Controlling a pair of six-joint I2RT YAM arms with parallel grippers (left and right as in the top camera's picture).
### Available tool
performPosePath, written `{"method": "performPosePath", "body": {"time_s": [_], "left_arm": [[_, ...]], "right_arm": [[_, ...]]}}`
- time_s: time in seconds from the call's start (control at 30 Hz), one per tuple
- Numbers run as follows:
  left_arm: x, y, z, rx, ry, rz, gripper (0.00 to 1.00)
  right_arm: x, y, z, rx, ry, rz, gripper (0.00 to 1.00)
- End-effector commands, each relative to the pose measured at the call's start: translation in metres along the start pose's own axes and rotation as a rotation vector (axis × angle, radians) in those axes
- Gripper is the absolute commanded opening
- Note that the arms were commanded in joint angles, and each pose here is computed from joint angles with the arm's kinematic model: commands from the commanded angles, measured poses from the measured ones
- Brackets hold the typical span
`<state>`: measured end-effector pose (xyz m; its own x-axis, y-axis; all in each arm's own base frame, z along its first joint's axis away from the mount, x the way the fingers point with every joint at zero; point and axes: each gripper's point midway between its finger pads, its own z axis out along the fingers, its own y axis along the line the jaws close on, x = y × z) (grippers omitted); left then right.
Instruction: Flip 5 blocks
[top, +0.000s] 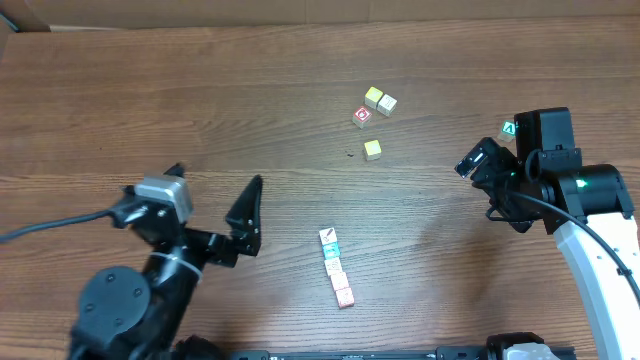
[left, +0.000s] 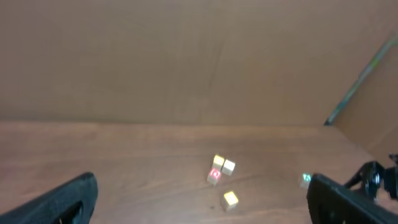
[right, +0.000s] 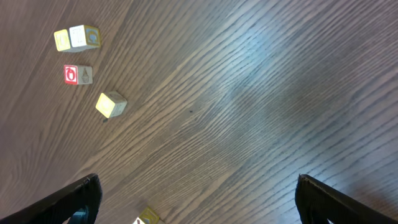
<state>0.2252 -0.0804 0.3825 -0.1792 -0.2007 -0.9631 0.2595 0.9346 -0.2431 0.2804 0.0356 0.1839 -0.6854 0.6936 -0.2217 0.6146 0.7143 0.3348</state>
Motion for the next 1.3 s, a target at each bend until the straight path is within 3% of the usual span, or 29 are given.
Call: {"method": "performPosePath", "body": {"time_s": [0.0,0.23,0.57,0.8,1.0,1.27], "left_arm": [[0.042,-0.009,0.014,0.152,0.005,0.059,1.00],[0.100,0.023,0.035,0.145,-0.106,0.058,1.00],[0.158,0.081,0.033,-0.043,-0.135,0.047,1.00],[0.182,0.108,0.030,-0.146,-0.151,0.051,1.00],[0.205,0.124,0.027,-0.216,-0.065,0.075,1.00],[0.202,0.122,0.027,-0.211,-0.075,0.108,1.00]], "right_arm": [[-0.007,0.003,-0.008,-0.018,-0.032,-0.005,1.00],[-0.007,0.004,-0.008,-0.018,-0.032,-0.005,1.00],[-0.007,0.004,-0.008,-0.018,-0.032,-0.005,1.00],[-0.007,0.003,-0.008,-0.018,-0.032,-0.005,1.00],[-0.007,0.004,-0.008,-0.018,-0.032,-0.005,1.00],[-0.007,0.004,-0.008,-0.018,-0.032,-0.005,1.00]]}}
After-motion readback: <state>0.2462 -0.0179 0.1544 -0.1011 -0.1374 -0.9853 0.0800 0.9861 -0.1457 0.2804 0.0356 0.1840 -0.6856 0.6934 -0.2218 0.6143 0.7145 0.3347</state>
